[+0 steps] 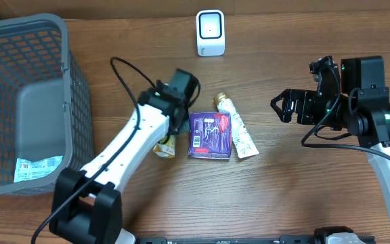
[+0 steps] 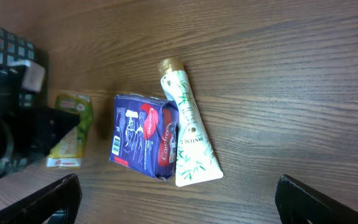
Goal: Scan the item barcode
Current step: 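Carry the green juice box out and set it left of the purple pack, then reach the left gripper into the basket and grasp the mint-green packet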
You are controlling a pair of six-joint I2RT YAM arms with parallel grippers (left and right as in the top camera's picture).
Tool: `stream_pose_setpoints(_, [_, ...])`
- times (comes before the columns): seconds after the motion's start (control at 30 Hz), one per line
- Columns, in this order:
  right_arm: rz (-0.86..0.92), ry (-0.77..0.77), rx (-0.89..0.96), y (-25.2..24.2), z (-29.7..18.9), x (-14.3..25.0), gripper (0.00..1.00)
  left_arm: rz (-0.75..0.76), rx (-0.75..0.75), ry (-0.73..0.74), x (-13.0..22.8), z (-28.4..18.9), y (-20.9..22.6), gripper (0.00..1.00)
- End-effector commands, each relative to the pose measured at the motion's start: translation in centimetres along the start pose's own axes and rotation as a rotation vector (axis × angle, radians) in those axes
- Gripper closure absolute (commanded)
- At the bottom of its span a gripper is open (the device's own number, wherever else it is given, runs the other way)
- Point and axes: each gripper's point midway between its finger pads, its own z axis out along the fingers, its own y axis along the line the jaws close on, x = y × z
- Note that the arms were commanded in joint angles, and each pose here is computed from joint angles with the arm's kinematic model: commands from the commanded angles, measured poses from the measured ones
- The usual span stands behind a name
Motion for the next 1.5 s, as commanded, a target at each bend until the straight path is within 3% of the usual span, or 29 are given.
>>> stream_pose_setpoints(0.0, [-0.011,-0.013,-0.013,0.5,-0.3,-0.5,0.00,-0.062,-0.124,-0.081,-0.7,1.0,1.4,0.96])
stream_pose_setpoints(0.1, [-0.011,-0.013,-0.013,0.5,-0.3,-0.5,0.00,-0.041,-0.125,-0.069,-0.2,2.4,0.4,0.93])
stream_pose_setpoints(0.17, [-0.010,-0.012,-0.012,0.5,-0.3,-0.4,0.00,-0.025,-0.130,-0.060,0.0,3.1,-0.1,0.81])
stream_pose_setpoints(0.23, [-0.009,-0.010,-0.012,0.5,-0.3,-0.4,0.00,-0.001,-0.137,-0.055,0.1,3.4,-0.1,0.19])
stream_pose_setpoints(0.27, [-0.009,-0.009,-0.012,0.5,-0.3,-0.4,0.00,-0.005,-0.136,-0.058,-0.1,3.3,-0.1,0.01])
stream_pose_setpoints(0.47, [-0.007,-0.007,-0.008,0.4,-0.3,-0.3,0.00,-0.025,-0.069,-0.098,-4.3,-1.9,0.3,0.00])
stream_pose_setpoints(0.63, [-0.007,-0.005,-0.008,0.4,-0.3,-0.3,0.00,-0.016,0.000,-0.247,-10.1,-11.6,2.4,0.00])
stream_pose_setpoints(0.77, [-0.006,-0.003,-0.007,0.4,-0.3,-0.2,0.00,-0.061,0.043,-0.377,-12.8,-19.9,6.2,0.00])
stream_pose_setpoints(0.9, [-0.006,-0.003,-0.008,0.4,-0.3,-0.2,0.00,-0.176,0.024,-0.442,-12.8,-24.7,11.7,0.00])
stream_pose_setpoints(1.13, [-0.006,-0.003,-0.008,0.4,-0.3,-0.2,0.00,-0.384,-0.142,-0.294,-8.7,-23.7,21.9,0.00])
stream_pose_setpoints(1.47, [-0.004,0.001,-0.007,0.4,-0.3,-0.1,0.00,-0.644,-0.187,-0.073,-5.0,-16.3,29.5,0.00])
